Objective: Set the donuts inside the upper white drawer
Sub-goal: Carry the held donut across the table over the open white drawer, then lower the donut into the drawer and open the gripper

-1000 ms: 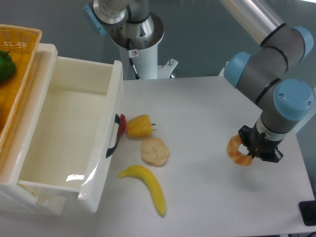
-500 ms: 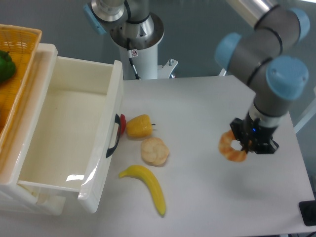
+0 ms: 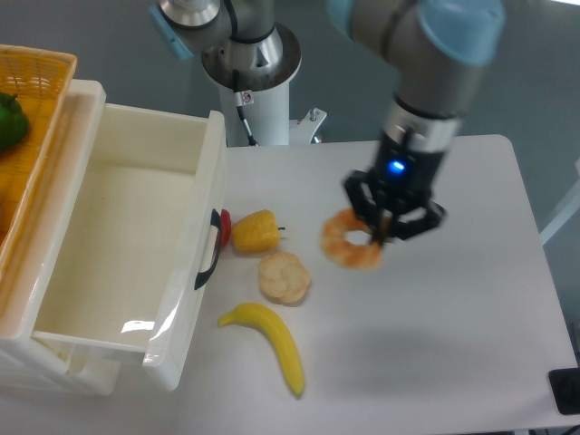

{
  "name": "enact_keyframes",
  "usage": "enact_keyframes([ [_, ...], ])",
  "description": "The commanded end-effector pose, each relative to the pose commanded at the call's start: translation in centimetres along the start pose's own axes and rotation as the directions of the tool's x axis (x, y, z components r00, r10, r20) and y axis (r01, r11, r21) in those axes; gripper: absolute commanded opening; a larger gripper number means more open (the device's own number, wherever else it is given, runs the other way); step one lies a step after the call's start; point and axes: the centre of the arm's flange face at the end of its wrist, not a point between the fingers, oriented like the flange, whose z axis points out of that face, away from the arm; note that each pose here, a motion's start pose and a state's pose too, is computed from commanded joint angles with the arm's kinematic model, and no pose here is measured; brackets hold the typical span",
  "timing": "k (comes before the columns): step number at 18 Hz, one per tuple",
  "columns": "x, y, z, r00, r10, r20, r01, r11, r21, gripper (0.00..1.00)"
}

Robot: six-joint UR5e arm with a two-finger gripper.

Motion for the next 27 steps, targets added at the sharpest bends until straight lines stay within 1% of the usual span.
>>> enact_keyframes([
  [4, 4.1, -2.8, 0.6, 1.000, 0.011, -0.026, -0.011, 1.000, 0.010, 0.00],
  [9, 10.6, -6.3, 3.4, 0.995, 0.069, -0.071, -0.068, 0.997, 0.022, 0.00],
  [10, 11.8, -6.9, 3.7, 0.993, 0.091, -0.073, -0.089, 0.996, 0.029, 0.01],
  [12, 14.2, -7.9, 4.5, 0.987, 0.133, -0.089, -0.131, 0.991, 0.034, 0.06],
  [15, 16.1, -8.8, 5.4, 0.979, 0.172, -0.106, -0.169, 0.985, 0.038, 0.21],
  [16, 16.4, -8.8, 6.1, 0.977, 0.179, -0.115, -0.176, 0.984, 0.033, 0.35],
  [17, 16.8, -9.0, 6.9, 0.975, 0.183, -0.127, -0.181, 0.983, 0.028, 0.58],
  [18, 16.9, -9.1, 7.4, 0.974, 0.186, -0.132, -0.184, 0.983, 0.024, 0.96],
  [19, 16.9, -9.1, 7.4, 0.974, 0.185, -0.130, -0.183, 0.983, 0.026, 1.00],
  [27, 16.9, -9.1, 7.4, 0.975, 0.179, -0.131, -0.177, 0.984, 0.027, 1.00],
])
